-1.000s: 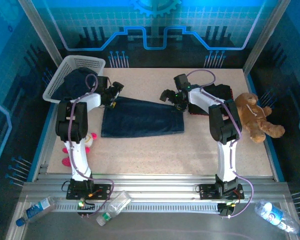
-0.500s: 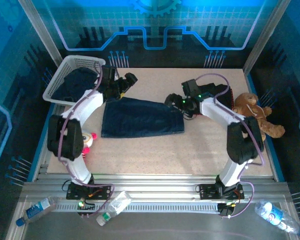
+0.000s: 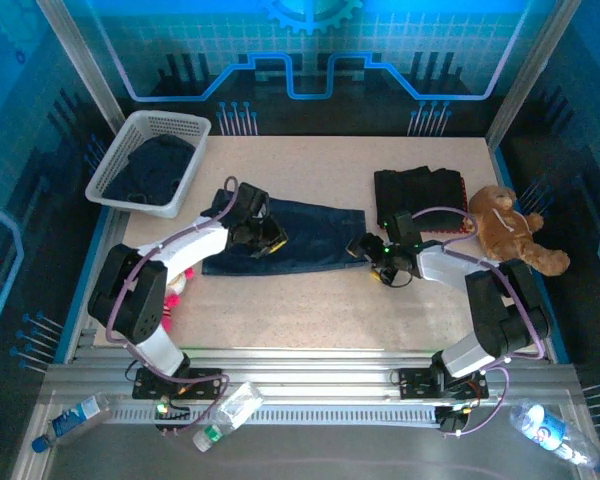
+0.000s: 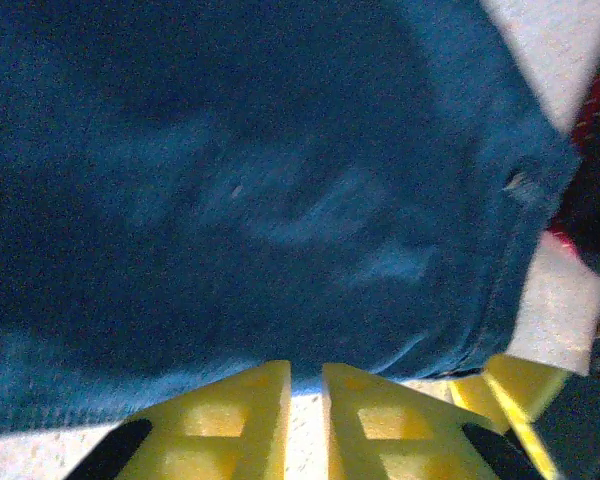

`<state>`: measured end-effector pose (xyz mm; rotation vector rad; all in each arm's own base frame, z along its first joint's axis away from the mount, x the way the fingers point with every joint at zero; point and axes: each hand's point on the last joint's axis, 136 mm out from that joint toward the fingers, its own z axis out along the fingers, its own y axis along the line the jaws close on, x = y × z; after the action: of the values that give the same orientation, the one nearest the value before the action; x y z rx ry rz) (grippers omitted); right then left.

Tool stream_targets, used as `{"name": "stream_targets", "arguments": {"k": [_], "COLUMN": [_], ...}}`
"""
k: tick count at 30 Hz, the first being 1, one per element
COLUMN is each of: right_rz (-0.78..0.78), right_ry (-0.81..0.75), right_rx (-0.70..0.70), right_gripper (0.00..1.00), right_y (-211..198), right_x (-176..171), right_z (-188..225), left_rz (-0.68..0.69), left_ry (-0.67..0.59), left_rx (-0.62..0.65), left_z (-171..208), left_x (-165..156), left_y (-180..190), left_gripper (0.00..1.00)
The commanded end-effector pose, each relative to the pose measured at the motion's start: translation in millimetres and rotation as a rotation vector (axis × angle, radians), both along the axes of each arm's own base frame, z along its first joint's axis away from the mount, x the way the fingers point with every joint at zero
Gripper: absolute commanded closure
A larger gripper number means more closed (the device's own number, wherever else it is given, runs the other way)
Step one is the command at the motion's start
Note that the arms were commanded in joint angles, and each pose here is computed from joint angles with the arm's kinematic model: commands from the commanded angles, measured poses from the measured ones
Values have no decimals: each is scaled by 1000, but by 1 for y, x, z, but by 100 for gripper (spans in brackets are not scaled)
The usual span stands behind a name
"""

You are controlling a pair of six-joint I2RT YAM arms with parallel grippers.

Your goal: Fold and stack the skirts

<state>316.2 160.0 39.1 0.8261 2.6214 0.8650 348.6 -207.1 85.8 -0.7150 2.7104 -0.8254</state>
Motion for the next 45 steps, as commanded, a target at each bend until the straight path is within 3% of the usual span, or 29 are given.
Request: {"name": "stream_targets", "arguments": {"k": [1, 17, 25, 30, 34, 37, 38, 41, 43, 45], "right_rz": [-19, -89, -72, 50, 294, 437, 445, 410, 383, 372], "right_ry": [-53, -78, -256, -390, -507, -510, -494, -458, -440, -427], "right_rx": [115, 110, 68, -94, -235, -342, -345, -322, -323, -328], "right_gripper": [13, 21, 79, 98, 100, 100, 100, 100, 100, 100], "right_y": [16, 15, 19, 32, 74, 97, 98, 93, 85, 77], "right_x": [11, 24, 52, 59, 59, 52, 51, 53, 54, 56], "right_z": [11, -4, 27, 59, 90, 92, 90, 82, 78, 76], "left_rz": [22, -53, -75, -81, -112, -130, -130, -92, -33, 36], "left_ry": [97, 297, 261, 265, 226, 188, 165, 63, -8, -38], "left_rx": [3, -20, 5, -4, -8, -46, -61, -72, -35, 41], "left_z": [-22, -93, -82, -84, -72, -54, -43, -1, 23, 30], "left_x": [-17, -50, -45, -45, -34, -24, -21, -11, -7, -8], "left_y": [4, -9, -7, -9, -19, -29, -29, -10, 23, 65], "left_gripper": [87, 91, 91, 91, 90, 88, 86, 67, 54, 49]}}
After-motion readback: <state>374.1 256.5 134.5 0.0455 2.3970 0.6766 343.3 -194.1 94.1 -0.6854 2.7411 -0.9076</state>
